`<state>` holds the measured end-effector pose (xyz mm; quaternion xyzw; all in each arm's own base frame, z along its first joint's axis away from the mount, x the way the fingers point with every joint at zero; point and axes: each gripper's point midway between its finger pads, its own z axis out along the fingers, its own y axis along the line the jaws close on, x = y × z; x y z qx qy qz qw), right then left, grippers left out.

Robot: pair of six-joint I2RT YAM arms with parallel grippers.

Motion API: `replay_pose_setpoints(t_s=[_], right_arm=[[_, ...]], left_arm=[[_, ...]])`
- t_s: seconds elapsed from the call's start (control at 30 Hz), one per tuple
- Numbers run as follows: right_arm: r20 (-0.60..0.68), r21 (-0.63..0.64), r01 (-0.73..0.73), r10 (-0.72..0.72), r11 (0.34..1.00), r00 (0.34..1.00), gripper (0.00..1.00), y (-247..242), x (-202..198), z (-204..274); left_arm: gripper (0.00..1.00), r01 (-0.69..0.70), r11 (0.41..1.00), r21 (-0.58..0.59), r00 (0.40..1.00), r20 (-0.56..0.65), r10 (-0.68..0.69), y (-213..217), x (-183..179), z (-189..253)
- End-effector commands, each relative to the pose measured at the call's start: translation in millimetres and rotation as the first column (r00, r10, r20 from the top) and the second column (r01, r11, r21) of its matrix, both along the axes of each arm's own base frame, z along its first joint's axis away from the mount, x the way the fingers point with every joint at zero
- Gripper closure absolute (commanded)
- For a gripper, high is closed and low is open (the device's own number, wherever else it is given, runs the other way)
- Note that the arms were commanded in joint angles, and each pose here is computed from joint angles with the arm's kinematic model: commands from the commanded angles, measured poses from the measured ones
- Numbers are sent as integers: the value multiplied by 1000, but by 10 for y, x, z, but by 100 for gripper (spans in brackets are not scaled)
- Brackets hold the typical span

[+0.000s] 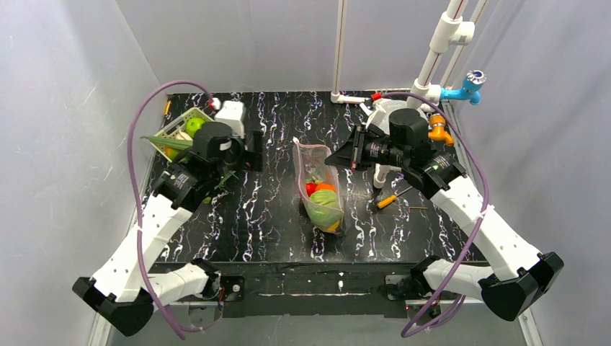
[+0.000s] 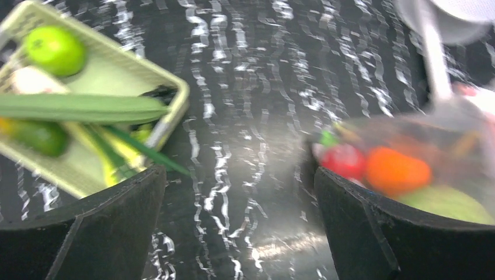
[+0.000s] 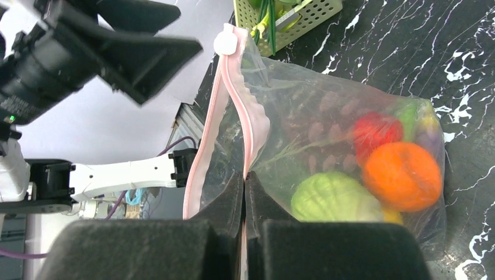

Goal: Place the food in the zip-top bag and seal the zipper
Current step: Pick up the fake fruit from the bin.

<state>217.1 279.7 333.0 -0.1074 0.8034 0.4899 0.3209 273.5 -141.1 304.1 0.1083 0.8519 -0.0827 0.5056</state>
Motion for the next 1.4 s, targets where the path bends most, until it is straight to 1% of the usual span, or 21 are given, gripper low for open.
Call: replay_pose_setpoints(t_s=[0.0,0.13,0.2,0.33,0.43,0.53,0.6,0.63,0.67,0.7,0.73,0.8,0.9,1.07,1.23,1.37], right_arm=[[72,3,1,-1,1000,997,99,-30,7,115],[74,15,-26,25,1000,997,99,3,-15,63],[81,27,-40,37,999,996,99,23,-25,42],[74,31,-60,58,998,996,99,62,-23,14],[62,30,-83,81,996,995,99,99,-25,5],[53,25,-97,96,995,994,99,117,-27,-24],[39,18,-104,103,994,994,99,129,-13,-63],[32,16,-108,107,994,994,99,134,-7,-84],[25,15,-108,108,994,994,99,135,9,-99],[19,15,-113,113,993,993,99,139,16,-107],[13,15,-114,114,993,993,99,139,31,-114],[5,10,-118,118,993,993,99,134,53,-130],[-5,3,-108,108,994,994,99,103,111,-160],[-35,0,-95,95,995,995,99,61,222,-239],[-65,12,-101,101,995,993,99,80,295,-278],[-82,14,-104,104,995,991,99,115,347,-298]], left_arm=[[2,-260,964,-60,961,84,264,676,227,123],[2,-385,912,-139,913,90,399,986,483,93],[2,-434,884,-172,889,77,451,1084,649,-11],[2,-517,822,-238,846,4,533,1278,1010,-256],[2,-565,787,-247,818,-41,574,1436,1268,-460],[2,-606,763,-226,789,-49,612,1619,1515,-600],[3,-616,768,-177,780,2,626,1737,1711,-678],[4,-613,774,-156,780,35,625,1780,1821,-705],[5,-621,772,-134,774,44,631,1819,1915,-772],[7,-630,768,-115,770,37,637,1842,1989,-845],[9,-653,752,-96,753,30,657,1980,2047,-910],[11,-660,750,-43,750,35,661,2097,2185,-1044],[12,-675,737,-2,737,43,675,2245,2312,-1168],[13,-680,730,67,733,36,679,2469,2522,-1388],[14,-661,745,93,748,3,663,2597,2691,-1583],[14,-628,772,92,775,-12,632,2578,2814,-1699]])
